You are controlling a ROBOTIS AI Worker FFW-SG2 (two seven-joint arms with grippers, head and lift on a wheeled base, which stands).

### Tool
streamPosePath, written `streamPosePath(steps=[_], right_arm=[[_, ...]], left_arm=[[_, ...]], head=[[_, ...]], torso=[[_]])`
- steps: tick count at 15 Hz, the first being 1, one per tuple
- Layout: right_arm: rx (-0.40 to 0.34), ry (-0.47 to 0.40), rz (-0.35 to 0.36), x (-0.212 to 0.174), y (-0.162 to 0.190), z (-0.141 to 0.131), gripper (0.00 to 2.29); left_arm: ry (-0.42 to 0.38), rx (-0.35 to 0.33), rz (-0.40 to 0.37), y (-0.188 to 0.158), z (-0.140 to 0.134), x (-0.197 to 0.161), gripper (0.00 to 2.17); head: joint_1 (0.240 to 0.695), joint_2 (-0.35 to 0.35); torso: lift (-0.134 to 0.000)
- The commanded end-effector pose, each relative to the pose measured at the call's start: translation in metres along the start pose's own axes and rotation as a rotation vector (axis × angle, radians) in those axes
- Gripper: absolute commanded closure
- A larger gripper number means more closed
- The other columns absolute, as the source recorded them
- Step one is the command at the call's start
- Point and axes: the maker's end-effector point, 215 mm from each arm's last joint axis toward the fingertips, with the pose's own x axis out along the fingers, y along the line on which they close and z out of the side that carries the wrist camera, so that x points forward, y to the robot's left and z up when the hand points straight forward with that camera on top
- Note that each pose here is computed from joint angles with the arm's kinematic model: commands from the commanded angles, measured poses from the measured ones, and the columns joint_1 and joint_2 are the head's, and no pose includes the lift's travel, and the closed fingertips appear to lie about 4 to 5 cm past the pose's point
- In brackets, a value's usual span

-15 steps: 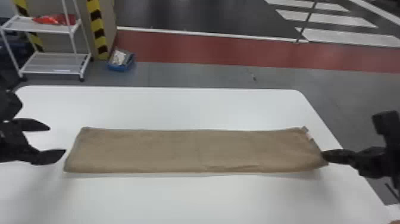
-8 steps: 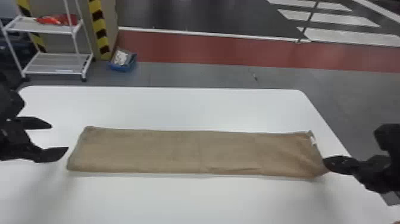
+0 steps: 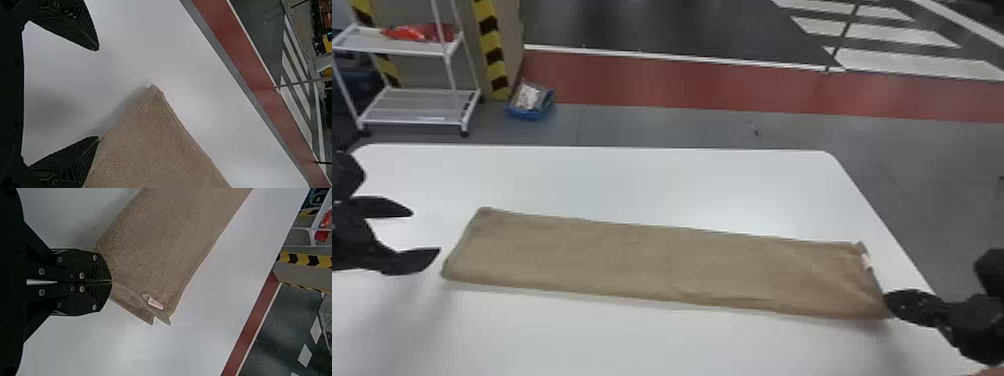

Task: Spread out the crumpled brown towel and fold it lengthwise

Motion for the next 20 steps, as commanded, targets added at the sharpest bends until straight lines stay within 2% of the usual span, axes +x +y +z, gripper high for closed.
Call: streamPosePath(steps=[1, 3, 4, 5, 7, 9, 20], right_arm=[[-0.044, 0.005, 0.008, 0.000, 0.008, -0.010, 1.15], [-0.045, 0.012, 0.010, -0.003, 0.012, -0.016, 1.14], [-0.045, 0.024, 0.010, -0.004, 0.012, -0.020, 1.01], [-0.037, 0.026, 0.007, -0.006, 0.010, -0.023, 0.65], [-0.018, 0.019, -0.010, -0.012, 0.002, -0.024, 0.33], [0.007, 0.006, -0.026, -0.020, -0.009, -0.022, 0.31], [0.022, -0.024, -0.070, -0.034, -0.028, -0.009, 0.30]], left_arm=[[-0.001, 0.001, 0.001, 0.000, 0.001, 0.001, 0.09], [-0.002, 0.000, 0.002, 0.000, 0.001, 0.001, 0.09], [-0.001, -0.001, 0.003, 0.000, 0.000, 0.001, 0.09], [0.000, -0.002, 0.004, 0.000, -0.001, 0.001, 0.09], [-0.001, 0.000, 0.005, 0.000, 0.000, 0.002, 0.09], [0.002, 0.000, 0.005, 0.000, -0.001, 0.002, 0.09], [-0.006, 0.001, 0.005, 0.002, 0.004, -0.001, 0.09]], head=[[0.695, -0.187], [0.695, -0.190], [0.695, -0.190], [0.695, -0.191], [0.695, -0.196], [0.695, -0.203], [0.695, -0.232]], torso=[[-0.124], [-0.124], [-0.124], [-0.124], [-0.124], [-0.124], [-0.124]])
